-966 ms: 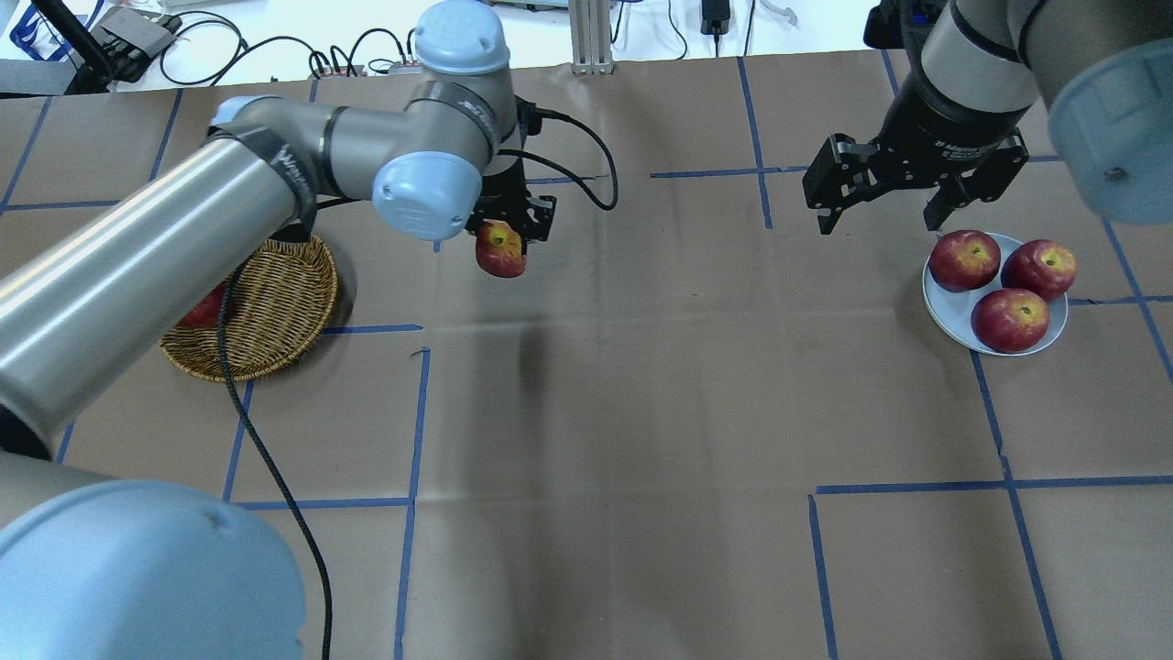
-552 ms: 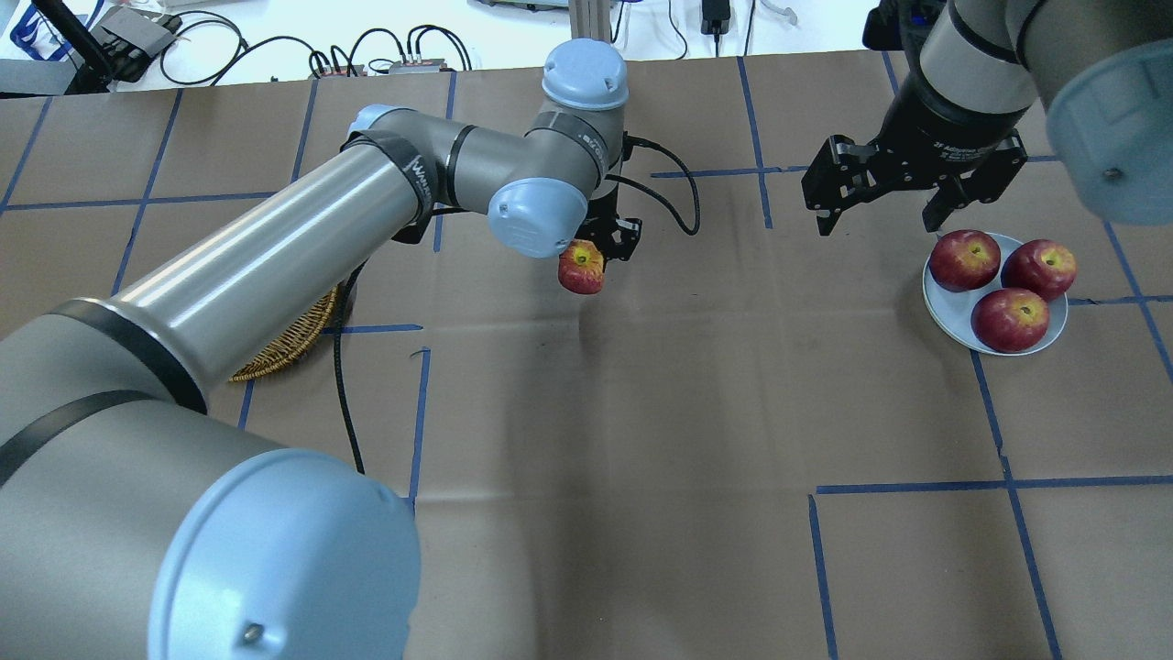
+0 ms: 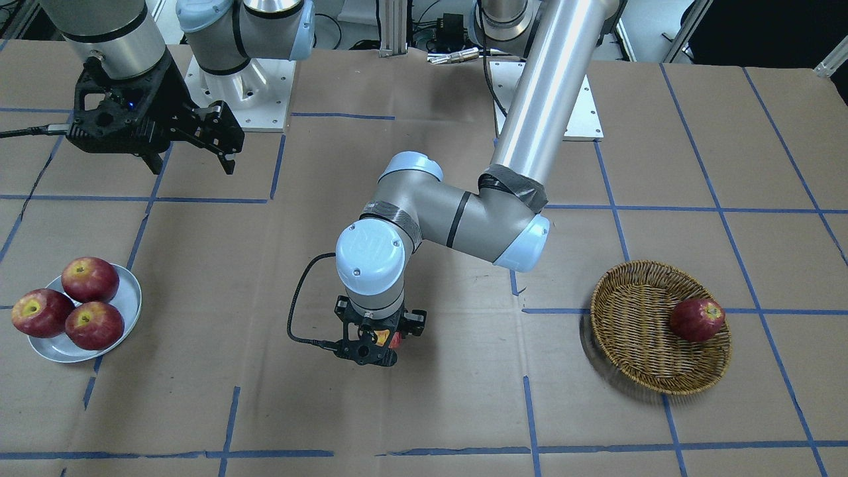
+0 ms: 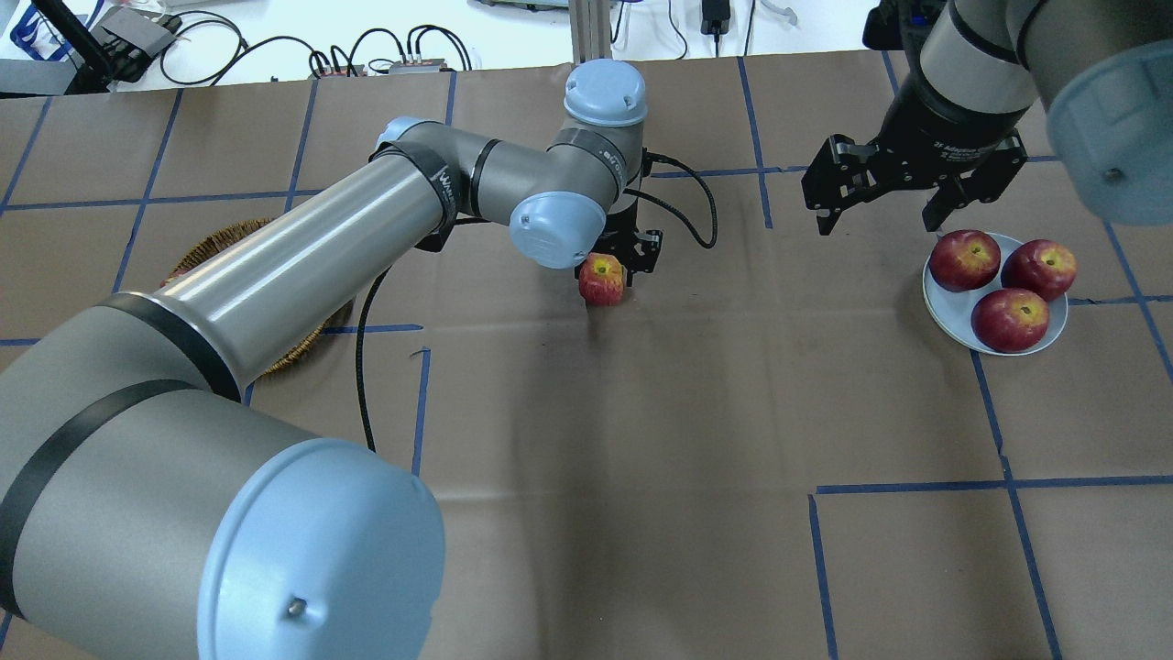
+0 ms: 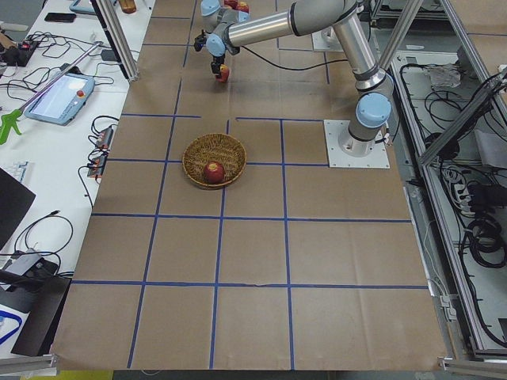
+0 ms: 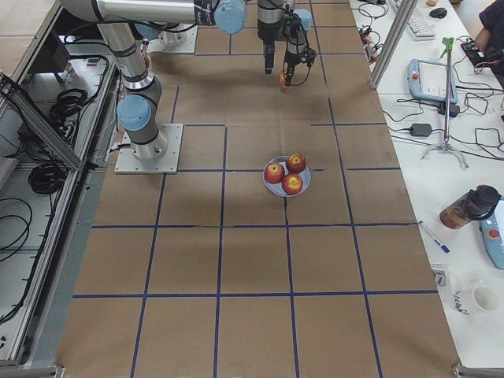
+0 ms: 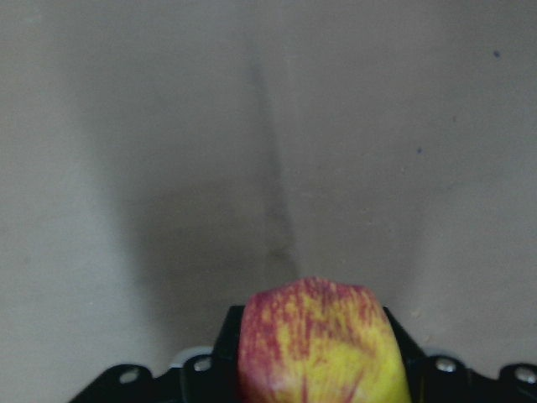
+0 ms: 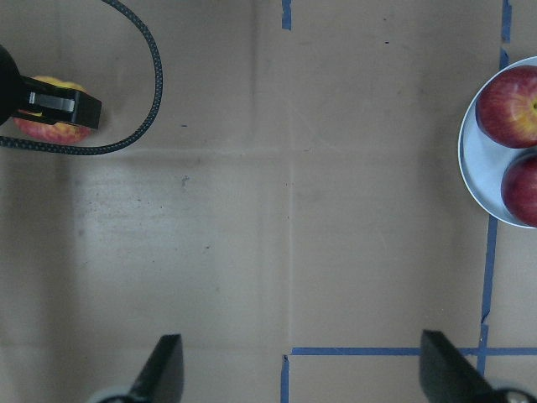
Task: Transfer apple from basket to plate
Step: 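Carry the apple with the left gripper to the table center and release, then raise the left gripper away while the right gripper moves toward the apple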
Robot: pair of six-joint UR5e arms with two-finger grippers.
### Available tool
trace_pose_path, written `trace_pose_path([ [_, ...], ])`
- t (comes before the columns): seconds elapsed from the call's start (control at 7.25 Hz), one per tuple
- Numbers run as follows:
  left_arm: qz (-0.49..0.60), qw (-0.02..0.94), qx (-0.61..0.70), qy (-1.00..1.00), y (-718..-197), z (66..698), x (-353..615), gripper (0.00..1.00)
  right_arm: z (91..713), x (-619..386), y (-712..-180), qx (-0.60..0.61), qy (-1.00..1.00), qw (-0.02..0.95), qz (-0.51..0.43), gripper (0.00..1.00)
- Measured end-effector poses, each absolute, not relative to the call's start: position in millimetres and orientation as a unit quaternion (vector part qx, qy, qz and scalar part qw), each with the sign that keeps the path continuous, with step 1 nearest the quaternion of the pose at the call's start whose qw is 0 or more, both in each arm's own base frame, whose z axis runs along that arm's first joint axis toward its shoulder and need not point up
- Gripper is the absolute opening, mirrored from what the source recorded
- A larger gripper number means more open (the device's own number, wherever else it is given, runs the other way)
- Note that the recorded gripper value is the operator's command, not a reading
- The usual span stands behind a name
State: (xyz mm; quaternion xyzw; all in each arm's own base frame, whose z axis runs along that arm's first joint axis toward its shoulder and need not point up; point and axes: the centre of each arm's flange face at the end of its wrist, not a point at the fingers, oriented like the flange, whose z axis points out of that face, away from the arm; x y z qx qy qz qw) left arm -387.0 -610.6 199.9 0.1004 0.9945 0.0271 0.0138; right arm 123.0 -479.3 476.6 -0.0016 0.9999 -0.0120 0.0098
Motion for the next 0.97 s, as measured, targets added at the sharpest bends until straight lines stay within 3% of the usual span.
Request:
trace_pose_path([
  [0.41,0.006,0.011,0.091,0.996,-615.0,262.9,-366.7,0.99,475.9,123.0,-479.2,-0.002,1.000,0.010,-0.011,1.00],
  [0.97,0.015,0.011,0.074,0.997,-567.3,463.2,-211.3,0.99,478.2,123.3,-481.8,-0.001,1.000,0.011,-0.015,1.00],
])
